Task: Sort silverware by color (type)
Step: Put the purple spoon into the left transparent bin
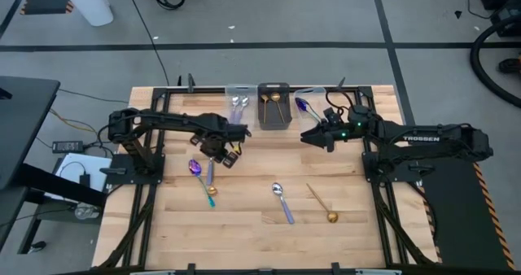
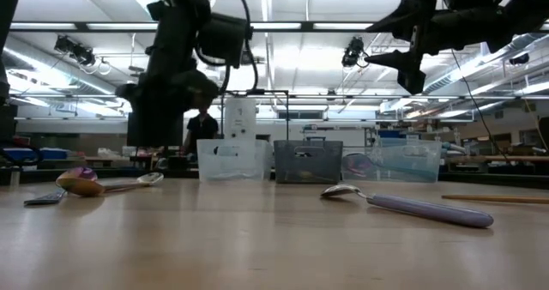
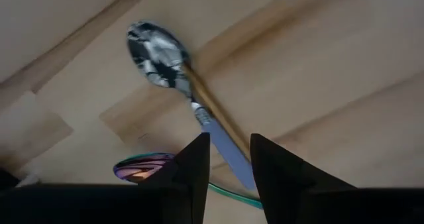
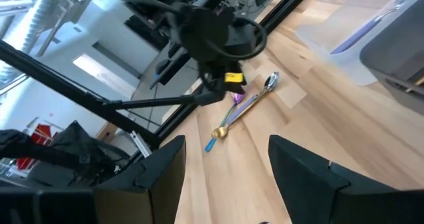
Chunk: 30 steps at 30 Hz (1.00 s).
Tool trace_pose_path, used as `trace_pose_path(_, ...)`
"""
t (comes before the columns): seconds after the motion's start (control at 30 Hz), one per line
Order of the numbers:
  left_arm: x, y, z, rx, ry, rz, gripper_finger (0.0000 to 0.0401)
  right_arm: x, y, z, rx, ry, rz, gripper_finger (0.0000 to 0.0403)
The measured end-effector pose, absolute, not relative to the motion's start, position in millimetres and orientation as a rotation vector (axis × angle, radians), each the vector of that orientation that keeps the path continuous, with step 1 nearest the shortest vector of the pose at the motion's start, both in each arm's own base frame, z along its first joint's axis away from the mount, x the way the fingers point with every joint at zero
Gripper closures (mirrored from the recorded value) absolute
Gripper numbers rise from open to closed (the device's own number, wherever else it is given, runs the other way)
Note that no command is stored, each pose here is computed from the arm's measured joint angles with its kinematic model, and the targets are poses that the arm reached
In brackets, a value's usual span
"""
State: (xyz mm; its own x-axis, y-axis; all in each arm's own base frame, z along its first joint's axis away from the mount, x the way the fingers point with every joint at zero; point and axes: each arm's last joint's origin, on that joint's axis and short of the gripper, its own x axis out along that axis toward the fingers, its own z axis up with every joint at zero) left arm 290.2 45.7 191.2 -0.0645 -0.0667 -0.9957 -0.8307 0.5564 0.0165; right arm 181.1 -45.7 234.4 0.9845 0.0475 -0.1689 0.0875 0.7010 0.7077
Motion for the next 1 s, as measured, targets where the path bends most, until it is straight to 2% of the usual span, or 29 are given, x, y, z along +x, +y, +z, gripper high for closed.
trace_pose_path(0.4,273.2,55.4,155.8,-0.881,1.513,0.794,0.0284,182.0,-41.6,234.3,0.793,0.189,-0.002,0.0178)
trace_pose_path(1.0,263.3,66.2,141.9,-0.906,1.494,0.778,0.0284,182.0,-41.9,234.2,0.793,0.187,-0.011,0.0178)
